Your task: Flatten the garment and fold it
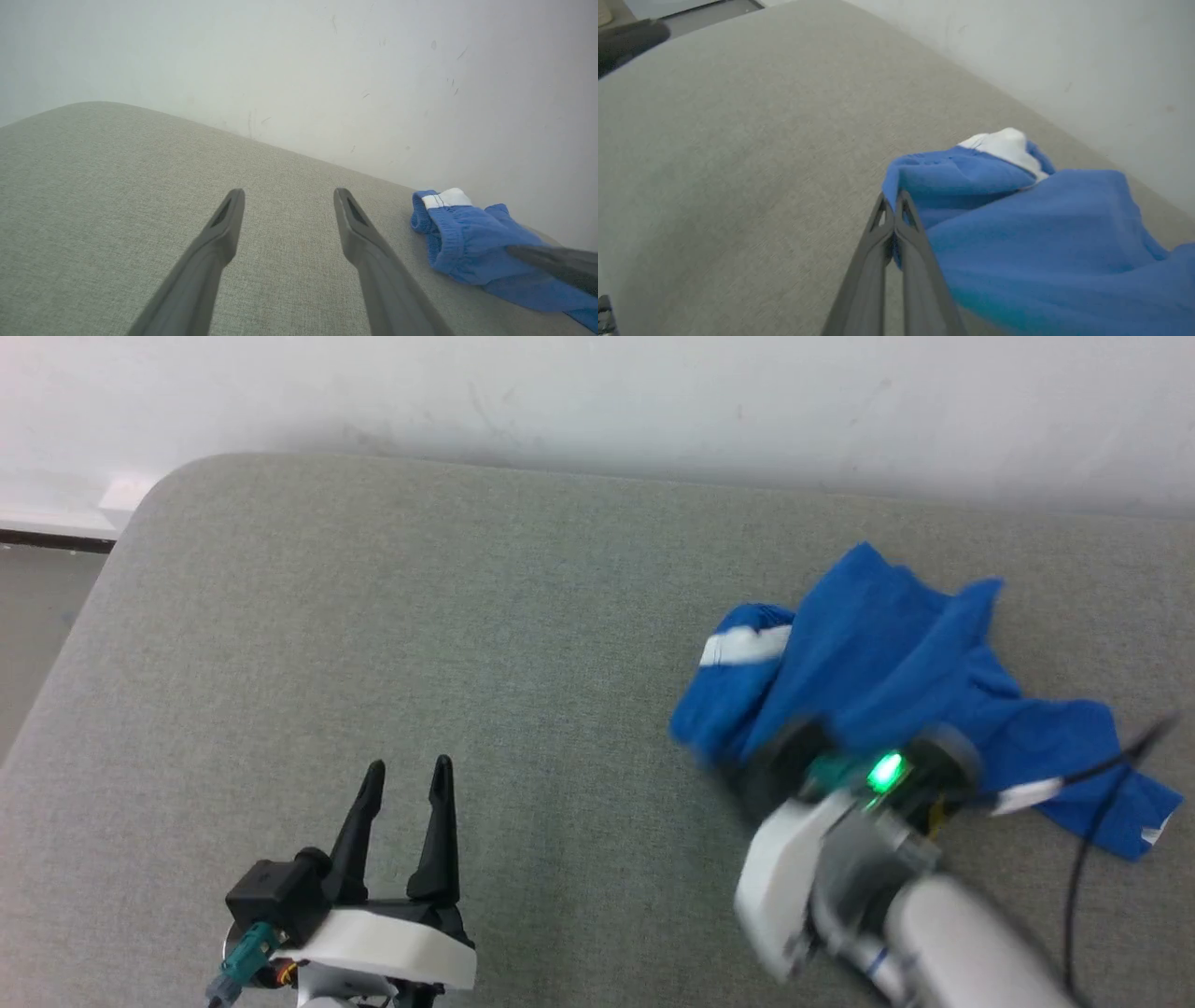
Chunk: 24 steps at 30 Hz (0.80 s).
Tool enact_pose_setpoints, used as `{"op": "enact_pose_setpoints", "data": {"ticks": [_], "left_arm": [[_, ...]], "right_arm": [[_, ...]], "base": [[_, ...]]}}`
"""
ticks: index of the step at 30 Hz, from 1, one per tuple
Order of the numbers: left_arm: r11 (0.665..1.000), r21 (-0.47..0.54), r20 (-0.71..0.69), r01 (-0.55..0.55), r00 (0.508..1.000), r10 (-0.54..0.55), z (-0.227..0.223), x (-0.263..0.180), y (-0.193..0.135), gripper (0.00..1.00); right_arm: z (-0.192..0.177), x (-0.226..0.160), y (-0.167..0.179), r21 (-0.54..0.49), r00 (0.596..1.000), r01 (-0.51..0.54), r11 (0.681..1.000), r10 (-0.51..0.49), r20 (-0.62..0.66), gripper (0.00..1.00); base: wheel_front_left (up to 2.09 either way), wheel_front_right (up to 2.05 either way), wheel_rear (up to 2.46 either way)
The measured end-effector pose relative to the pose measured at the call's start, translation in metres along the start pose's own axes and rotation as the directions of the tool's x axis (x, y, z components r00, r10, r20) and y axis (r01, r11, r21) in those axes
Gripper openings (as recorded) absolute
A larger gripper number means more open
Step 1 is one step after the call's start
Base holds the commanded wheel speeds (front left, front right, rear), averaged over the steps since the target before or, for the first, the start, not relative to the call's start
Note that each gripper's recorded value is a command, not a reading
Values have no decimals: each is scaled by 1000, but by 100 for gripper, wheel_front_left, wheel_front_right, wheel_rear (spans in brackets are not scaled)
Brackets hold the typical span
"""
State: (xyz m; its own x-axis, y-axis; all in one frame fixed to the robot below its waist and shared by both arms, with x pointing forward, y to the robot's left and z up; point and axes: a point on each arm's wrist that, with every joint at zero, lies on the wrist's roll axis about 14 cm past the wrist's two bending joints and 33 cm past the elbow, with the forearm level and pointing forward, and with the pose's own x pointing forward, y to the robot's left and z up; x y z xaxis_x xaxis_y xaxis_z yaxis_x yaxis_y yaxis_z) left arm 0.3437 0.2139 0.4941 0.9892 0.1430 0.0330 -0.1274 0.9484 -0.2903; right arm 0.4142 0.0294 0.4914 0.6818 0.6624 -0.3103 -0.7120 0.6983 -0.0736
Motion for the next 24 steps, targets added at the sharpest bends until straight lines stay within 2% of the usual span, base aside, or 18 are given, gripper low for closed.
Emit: {"op": "enact_pose_setpoints", "data": {"ticks": [2,4,5,7,8,11,14,17,20,24], "left_arm": [[1000,1,-5,-5,1000,5,-2,-1,2,100],[1000,2,-9,-8,1000,8,-3,-1,3,100],[1000,2,-10,-9,1000,9,-3,-1,3,100],[1000,2,-12,-8,1000,8,-4,-1,3,100],[1000,2,-13,-7,1000,7,-4,0,2,100],[1000,0,-14,-1,1000,1,-5,0,1,100],[1000,-1,-15,4,1000,-4,-5,1,-1,100],[1000,-3,-19,6,1000,-6,-6,2,-2,100],[1000,-5,-23,6,1000,-6,-8,2,-2,100],[1000,-10,-29,-4,1000,3,-9,1,0,100]], "right_arm": [[-38,-6,47,54,981,-134,990,140,-131,0],[-74,-22,81,139,930,-226,964,256,-263,0],[-88,-31,92,184,899,-250,951,298,-321,7],[-111,-47,97,219,842,-270,938,340,-419,45],[-113,-50,92,216,836,-265,940,335,-434,100],[-95,-43,60,179,892,-198,964,253,-375,100],[-64,-33,36,179,950,-134,975,178,-257,100],[-39,-25,11,195,983,-62,979,93,-159,100],[-23,-22,-23,157,994,40,987,-24,-105,100],[-29,-23,-65,107,978,178,978,-164,-128,100]], "base": [[0,0,0],[0,0,0],[0,0,0],[0,0,0],[0,0,0],[0,0,0],[0,0,0],[0,0,0],[0,0,0],[0,0,0]]}}
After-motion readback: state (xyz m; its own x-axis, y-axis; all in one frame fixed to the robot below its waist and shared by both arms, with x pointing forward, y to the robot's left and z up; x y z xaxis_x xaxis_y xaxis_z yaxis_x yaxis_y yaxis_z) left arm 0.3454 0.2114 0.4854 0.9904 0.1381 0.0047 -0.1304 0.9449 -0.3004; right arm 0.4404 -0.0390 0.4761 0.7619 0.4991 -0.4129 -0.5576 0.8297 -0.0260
